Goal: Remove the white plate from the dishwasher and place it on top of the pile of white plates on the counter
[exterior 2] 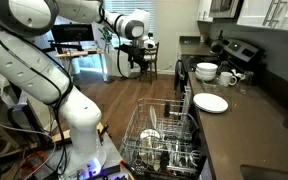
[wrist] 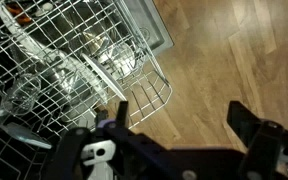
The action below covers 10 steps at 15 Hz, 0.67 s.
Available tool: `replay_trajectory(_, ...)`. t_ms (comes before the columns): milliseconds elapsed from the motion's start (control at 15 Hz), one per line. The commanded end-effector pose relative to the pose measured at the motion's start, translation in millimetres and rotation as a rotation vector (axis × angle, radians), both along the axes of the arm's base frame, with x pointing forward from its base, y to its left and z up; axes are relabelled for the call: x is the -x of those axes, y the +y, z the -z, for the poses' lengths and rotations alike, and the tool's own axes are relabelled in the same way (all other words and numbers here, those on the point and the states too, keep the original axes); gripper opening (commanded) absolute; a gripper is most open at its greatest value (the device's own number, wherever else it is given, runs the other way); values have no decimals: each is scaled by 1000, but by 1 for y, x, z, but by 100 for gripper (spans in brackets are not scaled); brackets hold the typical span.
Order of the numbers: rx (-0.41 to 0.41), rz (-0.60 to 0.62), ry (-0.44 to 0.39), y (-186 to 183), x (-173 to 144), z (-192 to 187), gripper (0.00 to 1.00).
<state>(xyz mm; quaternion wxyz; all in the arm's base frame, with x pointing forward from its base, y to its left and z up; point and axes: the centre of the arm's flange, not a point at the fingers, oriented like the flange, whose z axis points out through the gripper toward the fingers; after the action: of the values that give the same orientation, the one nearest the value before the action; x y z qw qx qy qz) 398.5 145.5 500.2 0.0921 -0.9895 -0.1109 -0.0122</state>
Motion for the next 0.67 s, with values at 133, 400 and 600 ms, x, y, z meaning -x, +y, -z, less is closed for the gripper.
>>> replay_trajectory(133, 0, 0, 0, 0, 0, 0, 100)
replay_trajectory(400, 0, 0, 0, 0, 0, 0, 100)
replay_trajectory(600, 6, -35, 50, 4, -18, 26, 100)
